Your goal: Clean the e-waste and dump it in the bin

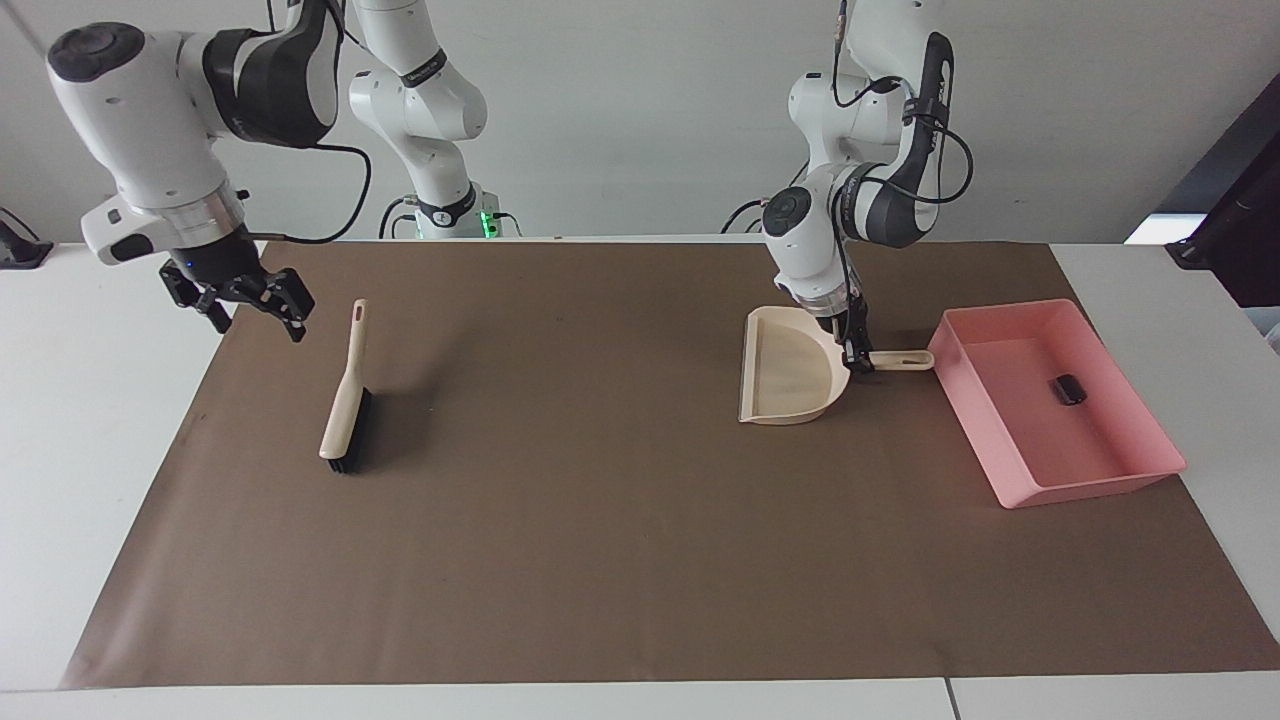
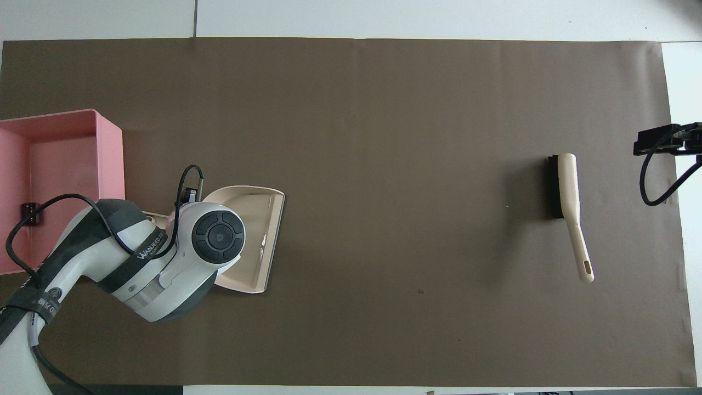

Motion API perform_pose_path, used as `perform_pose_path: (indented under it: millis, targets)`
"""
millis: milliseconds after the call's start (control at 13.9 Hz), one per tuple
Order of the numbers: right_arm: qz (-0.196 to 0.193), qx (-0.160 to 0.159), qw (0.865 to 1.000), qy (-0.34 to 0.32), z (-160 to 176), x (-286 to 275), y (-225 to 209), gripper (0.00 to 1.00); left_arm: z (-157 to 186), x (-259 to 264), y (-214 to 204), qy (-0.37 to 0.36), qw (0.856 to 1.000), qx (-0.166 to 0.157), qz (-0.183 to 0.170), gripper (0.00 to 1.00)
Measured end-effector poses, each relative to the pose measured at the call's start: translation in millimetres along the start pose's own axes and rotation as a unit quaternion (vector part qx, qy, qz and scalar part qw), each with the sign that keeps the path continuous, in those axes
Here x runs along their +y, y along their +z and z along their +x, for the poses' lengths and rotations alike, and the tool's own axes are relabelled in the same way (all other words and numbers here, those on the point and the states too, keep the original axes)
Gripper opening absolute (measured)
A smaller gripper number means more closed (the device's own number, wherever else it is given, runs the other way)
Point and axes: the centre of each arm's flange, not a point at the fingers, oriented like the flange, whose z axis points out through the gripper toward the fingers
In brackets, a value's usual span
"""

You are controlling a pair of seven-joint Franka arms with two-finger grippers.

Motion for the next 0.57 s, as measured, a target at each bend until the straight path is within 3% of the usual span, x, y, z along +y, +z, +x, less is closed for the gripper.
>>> perform_pose_path:
  millis: [215, 574]
  targets:
    - [-0.002, -0.007, 1.0, 0.021, -4.8, 5.9, -45.0, 1.0, -34.1, -0.7, -25.6, -0.061, 0.998, 0.007, 0.015, 0.91]
    - [-0.001, -0.016, 1.0, 0.026, -3.0, -5.5, -45.7, 1.0, -126.2, 6.6, -22.7, -0.196, 0.98, 0.044, -0.012, 0.98]
